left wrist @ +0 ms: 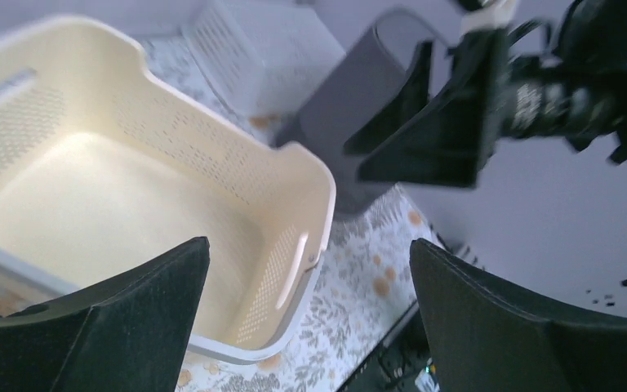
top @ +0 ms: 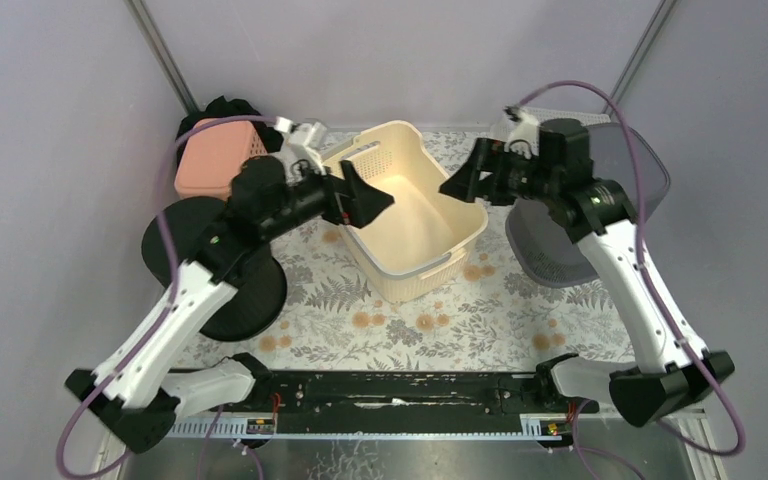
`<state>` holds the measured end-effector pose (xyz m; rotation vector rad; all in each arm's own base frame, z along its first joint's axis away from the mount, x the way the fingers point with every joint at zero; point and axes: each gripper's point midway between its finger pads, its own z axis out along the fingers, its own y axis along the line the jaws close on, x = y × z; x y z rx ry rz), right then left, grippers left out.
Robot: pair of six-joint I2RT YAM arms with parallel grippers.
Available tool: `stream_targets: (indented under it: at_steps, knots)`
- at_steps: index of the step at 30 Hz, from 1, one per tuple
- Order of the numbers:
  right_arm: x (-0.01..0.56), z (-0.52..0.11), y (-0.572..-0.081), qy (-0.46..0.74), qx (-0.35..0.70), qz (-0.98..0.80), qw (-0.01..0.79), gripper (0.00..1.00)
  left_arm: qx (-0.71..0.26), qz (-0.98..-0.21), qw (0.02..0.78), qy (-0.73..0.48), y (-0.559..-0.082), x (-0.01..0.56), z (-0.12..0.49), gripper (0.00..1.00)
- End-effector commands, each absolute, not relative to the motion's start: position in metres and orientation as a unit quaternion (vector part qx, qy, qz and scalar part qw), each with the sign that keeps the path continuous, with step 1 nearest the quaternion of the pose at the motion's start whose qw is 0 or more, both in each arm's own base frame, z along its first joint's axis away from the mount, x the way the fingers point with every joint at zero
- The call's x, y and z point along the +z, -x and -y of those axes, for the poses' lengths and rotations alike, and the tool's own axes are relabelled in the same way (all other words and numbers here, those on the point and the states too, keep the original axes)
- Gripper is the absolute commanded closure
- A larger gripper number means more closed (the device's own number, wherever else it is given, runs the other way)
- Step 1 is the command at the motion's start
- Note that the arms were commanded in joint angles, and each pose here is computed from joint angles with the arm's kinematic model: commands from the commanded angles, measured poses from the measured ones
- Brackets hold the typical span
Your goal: Turn the large container upside down
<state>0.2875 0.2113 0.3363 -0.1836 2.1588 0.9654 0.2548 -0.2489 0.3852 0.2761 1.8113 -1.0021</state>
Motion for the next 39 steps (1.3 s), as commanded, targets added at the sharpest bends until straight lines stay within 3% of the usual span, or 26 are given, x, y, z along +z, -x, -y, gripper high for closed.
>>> stream_targets:
  at_steps: [1, 10, 17, 22, 29, 39]
  knots:
    - [0.325, -0.254, -0.285, 0.138, 0.322, -0.863, 0.365, 0.13, -0.366, -0.729, 0.578, -0.029, -0.249, 0.422, 0.196, 0.0]
    - [0.263, -0.358, -0.296, 0.217, 0.238, -0.889, 0.325, 0.15, -0.339, -0.728, 0.596, 0.013, -0.212, 0.427, 0.149, 0.0]
    - [0.211, -0.391, -0.314, 0.242, 0.152, -0.908, 0.307, 0.19, -0.338, -0.729, 0.594, 0.021, -0.2, 0.421, 0.14, 0.0]
    - [0.175, -0.401, -0.321, 0.248, 0.126, -0.917, 0.286, 0.42, -0.33, -0.731, 0.597, 0.027, -0.197, 0.418, 0.133, 0.0]
    - [0.179, -0.417, -0.321, 0.26, 0.152, -0.913, 0.275, 0.99, -0.324, -0.733, 0.598, 0.03, -0.194, 0.417, 0.128, 0.0]
    - [0.339, -0.431, -0.313, 0.201, 0.423, -0.827, 0.311, 1.0, -0.337, -0.713, 0.614, 0.036, -0.178, 0.439, 0.117, 0.0]
